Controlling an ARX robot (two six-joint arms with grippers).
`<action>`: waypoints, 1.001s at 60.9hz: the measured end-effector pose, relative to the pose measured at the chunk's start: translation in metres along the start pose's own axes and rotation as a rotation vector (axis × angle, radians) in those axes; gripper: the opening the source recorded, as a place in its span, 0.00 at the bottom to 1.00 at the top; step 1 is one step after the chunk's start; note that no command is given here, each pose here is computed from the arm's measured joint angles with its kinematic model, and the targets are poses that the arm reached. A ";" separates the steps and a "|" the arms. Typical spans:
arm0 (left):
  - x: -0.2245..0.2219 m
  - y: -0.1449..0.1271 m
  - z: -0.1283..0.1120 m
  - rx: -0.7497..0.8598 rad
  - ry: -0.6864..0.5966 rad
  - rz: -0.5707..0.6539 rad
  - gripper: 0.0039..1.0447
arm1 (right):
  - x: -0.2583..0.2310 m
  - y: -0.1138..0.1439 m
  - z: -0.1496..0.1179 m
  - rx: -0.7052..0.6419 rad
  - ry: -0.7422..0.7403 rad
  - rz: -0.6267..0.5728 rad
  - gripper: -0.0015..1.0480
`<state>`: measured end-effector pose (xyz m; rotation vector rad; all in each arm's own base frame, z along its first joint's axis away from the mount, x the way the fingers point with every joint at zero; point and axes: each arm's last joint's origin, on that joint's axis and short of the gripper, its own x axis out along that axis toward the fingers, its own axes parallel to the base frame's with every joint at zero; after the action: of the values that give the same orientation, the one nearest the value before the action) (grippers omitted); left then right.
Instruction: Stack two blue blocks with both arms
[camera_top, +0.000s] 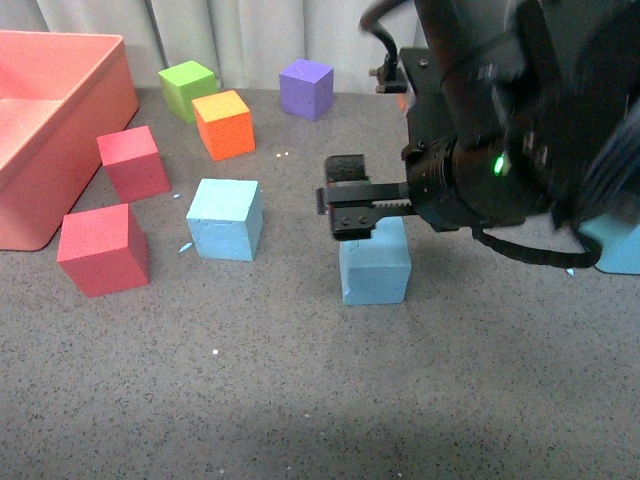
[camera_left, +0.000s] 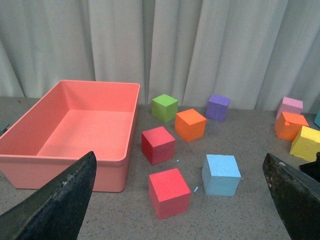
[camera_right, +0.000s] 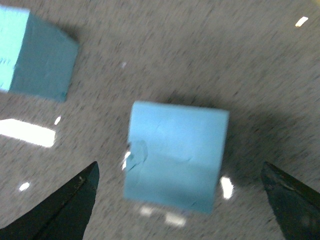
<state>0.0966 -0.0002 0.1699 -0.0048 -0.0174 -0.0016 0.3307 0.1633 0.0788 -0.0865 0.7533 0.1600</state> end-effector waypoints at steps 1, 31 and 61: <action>0.000 0.000 0.000 0.000 0.000 -0.003 0.94 | -0.001 -0.004 -0.004 -0.016 -0.093 -0.067 0.76; 0.000 0.000 0.000 0.000 -0.001 0.002 0.94 | -0.133 -0.098 -0.048 0.079 -0.730 -0.152 0.01; 0.000 0.000 0.000 0.000 -0.001 0.001 0.94 | -0.197 -0.122 -0.076 0.084 -0.736 -0.153 0.01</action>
<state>0.0965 -0.0002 0.1700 -0.0048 -0.0185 -0.0008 0.1595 0.0103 0.1616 -0.0015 0.0173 0.0065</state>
